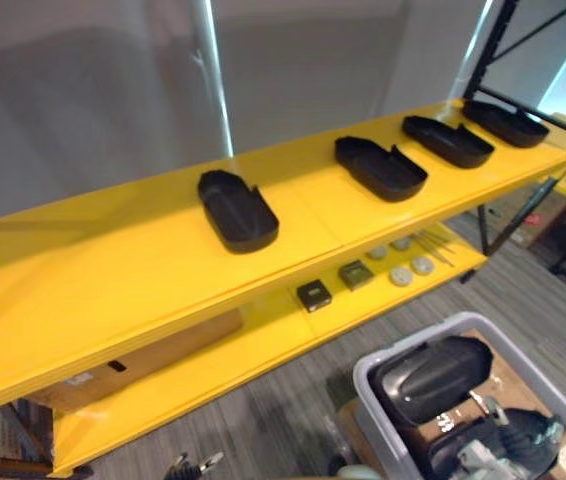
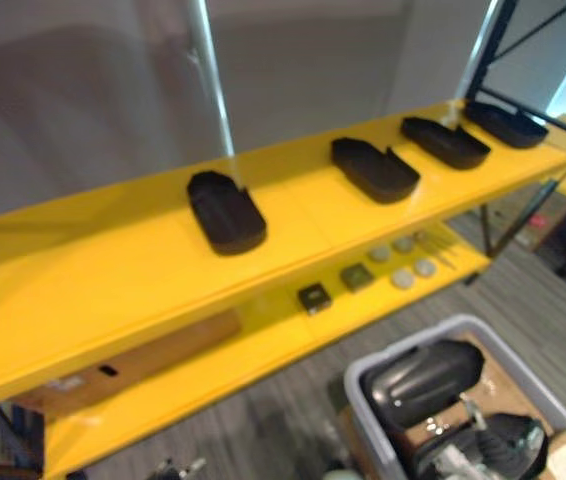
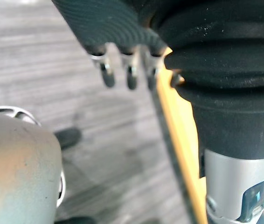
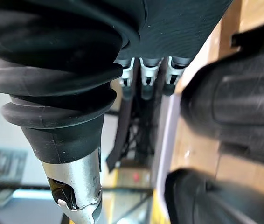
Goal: Walk over and take plastic housings, then place them on the shelf
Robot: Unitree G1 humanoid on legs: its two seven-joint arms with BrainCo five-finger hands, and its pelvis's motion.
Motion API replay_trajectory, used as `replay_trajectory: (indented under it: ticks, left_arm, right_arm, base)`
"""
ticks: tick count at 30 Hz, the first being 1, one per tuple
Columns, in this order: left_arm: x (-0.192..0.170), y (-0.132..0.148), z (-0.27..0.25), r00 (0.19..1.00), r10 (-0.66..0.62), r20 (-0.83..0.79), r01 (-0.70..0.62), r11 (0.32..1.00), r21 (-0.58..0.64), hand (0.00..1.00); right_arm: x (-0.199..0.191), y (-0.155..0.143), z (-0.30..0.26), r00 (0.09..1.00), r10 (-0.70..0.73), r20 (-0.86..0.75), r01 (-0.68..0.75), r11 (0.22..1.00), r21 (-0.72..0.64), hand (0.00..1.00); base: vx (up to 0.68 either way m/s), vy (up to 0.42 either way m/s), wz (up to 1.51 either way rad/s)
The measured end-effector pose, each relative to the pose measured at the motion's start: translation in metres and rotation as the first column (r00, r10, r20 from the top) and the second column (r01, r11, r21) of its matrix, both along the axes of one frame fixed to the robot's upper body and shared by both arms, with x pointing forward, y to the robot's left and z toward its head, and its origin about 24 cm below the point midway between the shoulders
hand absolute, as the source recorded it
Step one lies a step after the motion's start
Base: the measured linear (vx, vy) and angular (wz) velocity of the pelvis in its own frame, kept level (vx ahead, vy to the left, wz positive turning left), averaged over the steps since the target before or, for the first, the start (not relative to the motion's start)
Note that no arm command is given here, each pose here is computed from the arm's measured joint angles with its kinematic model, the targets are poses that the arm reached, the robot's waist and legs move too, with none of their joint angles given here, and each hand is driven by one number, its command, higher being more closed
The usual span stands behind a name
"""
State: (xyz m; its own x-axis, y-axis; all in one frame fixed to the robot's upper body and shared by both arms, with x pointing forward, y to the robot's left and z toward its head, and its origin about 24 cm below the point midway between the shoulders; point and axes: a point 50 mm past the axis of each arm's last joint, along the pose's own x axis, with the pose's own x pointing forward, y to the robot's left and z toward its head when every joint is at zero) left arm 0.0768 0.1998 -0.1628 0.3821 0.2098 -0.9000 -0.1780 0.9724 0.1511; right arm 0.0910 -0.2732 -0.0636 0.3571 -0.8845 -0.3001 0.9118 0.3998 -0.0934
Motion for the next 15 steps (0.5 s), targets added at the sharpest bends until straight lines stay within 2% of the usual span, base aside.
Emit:
replay_trajectory:
  ticks: [7, 11, 15]
  left_arm:
    - [0.009, -0.012, -0.001, 0.994, -0.112, -0.009, 0.112, 0.994, -0.009, 0.0]
    - [0.014, -0.013, 0.001, 0.999, -0.038, 0.026, 0.039, 0.999, -0.032, 0.0]
    - [0.01, -0.017, 0.002, 0.995, 0.073, 0.069, -0.069, 0.996, -0.062, 0.0]
  right_arm:
    - [-0.016, 0.009, -0.012, 0.998, 0.003, -0.066, 0.0, 0.999, 0.038, 0.0]
    - [-0.003, 0.02, -0.012, 0.99, 0.138, -0.031, -0.136, 0.989, 0.06, 0.0]
    - [0.04, 0.025, -0.002, 0.943, 0.329, 0.049, -0.329, 0.944, 0.003, 0.0]
  base:
    - [0.06, -0.017, -0.29]
    - [0.0, -0.031, -0.38]
    - [-0.06, 0.05, -0.95]
